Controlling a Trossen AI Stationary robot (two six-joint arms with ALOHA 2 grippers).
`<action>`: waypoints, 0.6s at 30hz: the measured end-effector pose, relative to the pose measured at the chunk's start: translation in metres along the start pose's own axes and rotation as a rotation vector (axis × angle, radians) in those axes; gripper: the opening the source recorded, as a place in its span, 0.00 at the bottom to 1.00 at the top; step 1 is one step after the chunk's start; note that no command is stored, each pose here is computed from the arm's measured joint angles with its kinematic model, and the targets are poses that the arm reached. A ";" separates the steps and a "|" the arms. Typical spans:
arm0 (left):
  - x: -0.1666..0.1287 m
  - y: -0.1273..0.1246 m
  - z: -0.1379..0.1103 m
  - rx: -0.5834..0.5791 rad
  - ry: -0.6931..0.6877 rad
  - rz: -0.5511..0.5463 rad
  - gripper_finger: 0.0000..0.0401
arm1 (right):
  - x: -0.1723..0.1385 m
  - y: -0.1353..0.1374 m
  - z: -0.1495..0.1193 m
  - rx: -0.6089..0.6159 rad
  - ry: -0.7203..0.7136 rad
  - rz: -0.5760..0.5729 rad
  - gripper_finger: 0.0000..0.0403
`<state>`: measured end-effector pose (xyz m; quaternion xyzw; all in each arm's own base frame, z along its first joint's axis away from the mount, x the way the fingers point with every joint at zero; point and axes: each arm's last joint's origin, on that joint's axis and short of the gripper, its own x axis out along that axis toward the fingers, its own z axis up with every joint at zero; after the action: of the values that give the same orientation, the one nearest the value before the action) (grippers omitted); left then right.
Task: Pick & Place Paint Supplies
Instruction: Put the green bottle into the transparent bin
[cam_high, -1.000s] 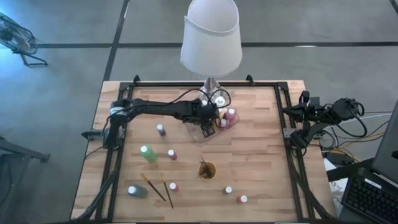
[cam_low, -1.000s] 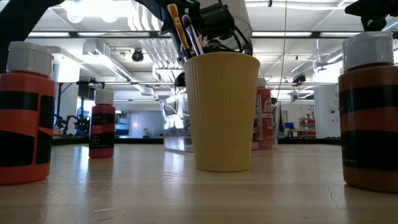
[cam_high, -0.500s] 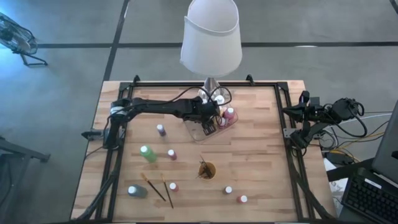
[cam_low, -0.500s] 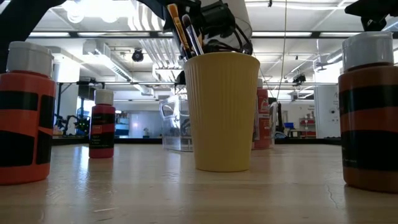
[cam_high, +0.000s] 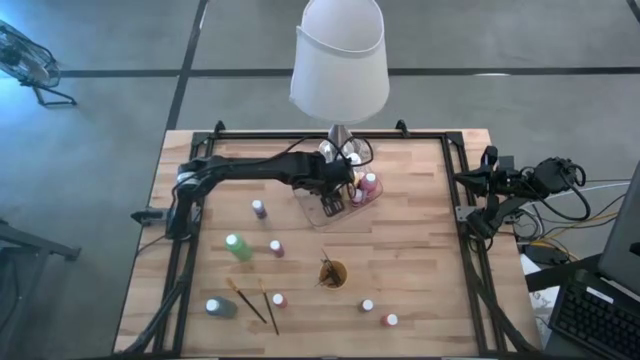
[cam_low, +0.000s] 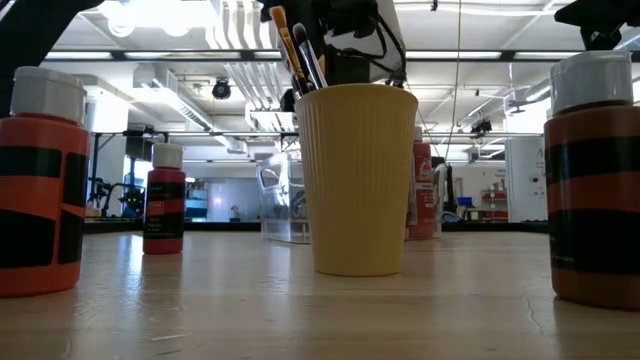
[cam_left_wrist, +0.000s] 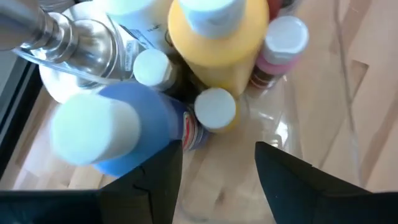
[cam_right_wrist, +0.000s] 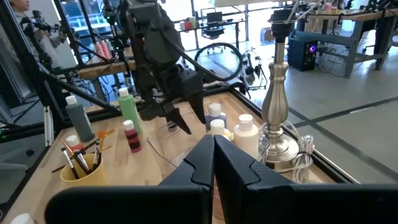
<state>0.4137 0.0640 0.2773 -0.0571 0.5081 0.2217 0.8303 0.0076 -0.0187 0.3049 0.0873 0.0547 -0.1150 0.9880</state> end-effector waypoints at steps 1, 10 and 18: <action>-0.004 -0.002 0.001 0.006 0.005 -0.004 0.52 | 0.000 0.000 0.000 0.000 0.000 0.000 0.02; -0.052 -0.033 0.001 0.099 0.020 -0.056 0.52 | 0.000 0.000 0.000 0.000 0.000 0.000 0.02; -0.089 -0.074 -0.018 0.253 0.036 -0.082 0.51 | 0.000 0.000 0.000 0.000 0.000 0.000 0.02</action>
<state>0.3963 -0.0360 0.3364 0.0236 0.5441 0.1207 0.8300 0.0076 -0.0187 0.3049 0.0873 0.0547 -0.1148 0.9880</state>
